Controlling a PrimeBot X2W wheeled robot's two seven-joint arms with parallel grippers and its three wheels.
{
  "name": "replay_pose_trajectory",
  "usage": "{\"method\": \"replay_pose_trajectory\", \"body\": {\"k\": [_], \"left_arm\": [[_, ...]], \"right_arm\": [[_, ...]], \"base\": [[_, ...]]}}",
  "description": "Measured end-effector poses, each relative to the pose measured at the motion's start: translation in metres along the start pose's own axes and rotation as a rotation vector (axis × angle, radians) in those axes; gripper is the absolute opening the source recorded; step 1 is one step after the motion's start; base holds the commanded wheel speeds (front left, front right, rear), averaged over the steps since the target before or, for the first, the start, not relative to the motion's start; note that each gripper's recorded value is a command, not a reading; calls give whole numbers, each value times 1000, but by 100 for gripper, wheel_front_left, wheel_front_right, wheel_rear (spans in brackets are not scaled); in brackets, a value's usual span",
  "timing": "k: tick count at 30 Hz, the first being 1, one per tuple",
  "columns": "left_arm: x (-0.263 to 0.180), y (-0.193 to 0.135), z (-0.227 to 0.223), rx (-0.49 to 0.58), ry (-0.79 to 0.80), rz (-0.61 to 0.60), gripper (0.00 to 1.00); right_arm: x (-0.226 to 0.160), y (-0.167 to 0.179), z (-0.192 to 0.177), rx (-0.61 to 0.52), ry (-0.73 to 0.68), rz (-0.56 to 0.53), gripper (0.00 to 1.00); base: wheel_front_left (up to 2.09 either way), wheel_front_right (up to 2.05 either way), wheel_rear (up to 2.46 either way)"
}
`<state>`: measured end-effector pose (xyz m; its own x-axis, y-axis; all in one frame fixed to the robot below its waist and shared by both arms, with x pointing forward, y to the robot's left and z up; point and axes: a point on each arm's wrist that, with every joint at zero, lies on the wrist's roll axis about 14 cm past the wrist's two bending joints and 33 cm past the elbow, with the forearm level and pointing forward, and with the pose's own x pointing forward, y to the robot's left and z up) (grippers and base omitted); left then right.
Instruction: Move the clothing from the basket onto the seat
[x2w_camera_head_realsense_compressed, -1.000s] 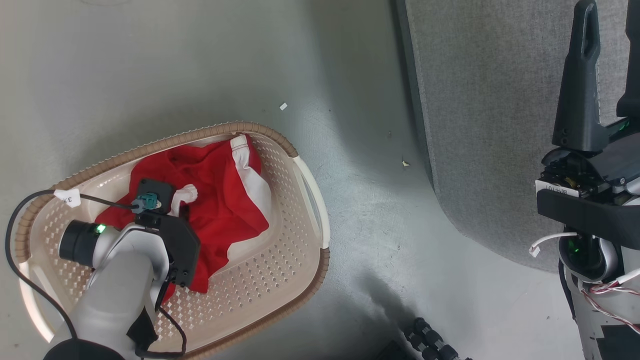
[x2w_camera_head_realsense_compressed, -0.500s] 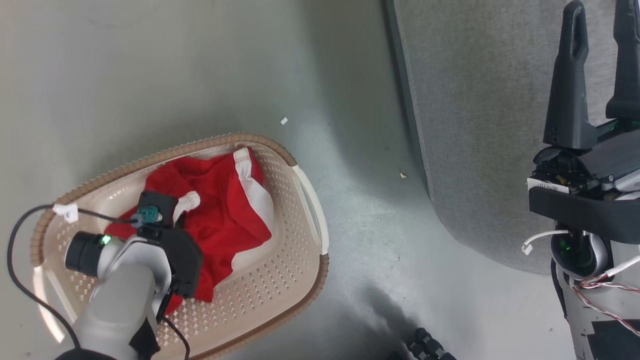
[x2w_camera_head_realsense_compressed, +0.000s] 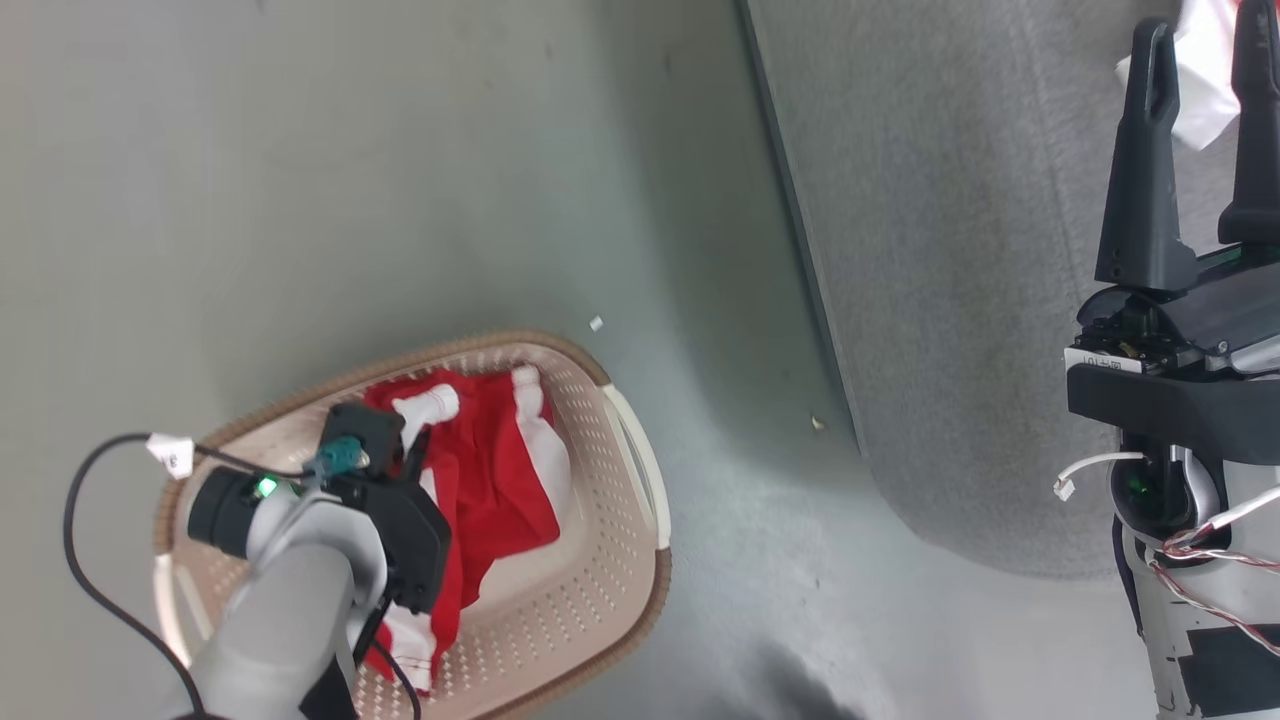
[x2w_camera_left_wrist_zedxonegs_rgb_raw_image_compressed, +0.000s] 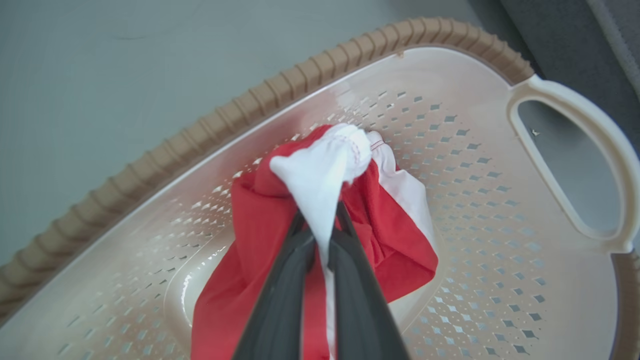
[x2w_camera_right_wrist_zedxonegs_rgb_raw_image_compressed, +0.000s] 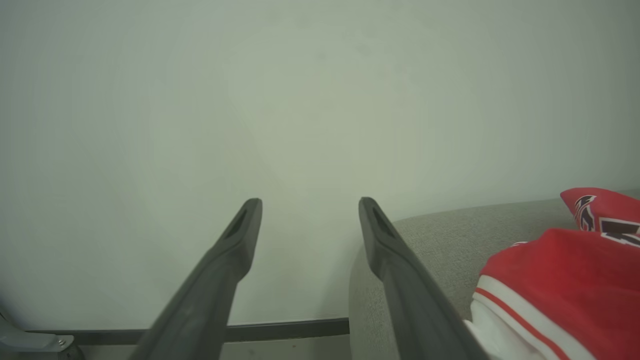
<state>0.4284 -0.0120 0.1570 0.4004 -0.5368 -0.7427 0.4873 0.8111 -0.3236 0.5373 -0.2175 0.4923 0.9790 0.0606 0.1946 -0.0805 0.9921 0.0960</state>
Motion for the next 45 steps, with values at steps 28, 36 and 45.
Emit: {"method": "replay_pose_trajectory", "body": {"k": [28,36,45], "left_arm": [[-131,-52,121,64,-468,-1,0],[-188,-73,155,55,-656,-16,0],[-263,-102,207,116,-904,-47,0]], "right_arm": [[-30,34,108,30,-175,78,100],[-50,51,127,69,-194,116,100],[-82,78,142,109,-195,188,100]], "base": [[0,0,0],[0,0,0],[0,0,0]]}}
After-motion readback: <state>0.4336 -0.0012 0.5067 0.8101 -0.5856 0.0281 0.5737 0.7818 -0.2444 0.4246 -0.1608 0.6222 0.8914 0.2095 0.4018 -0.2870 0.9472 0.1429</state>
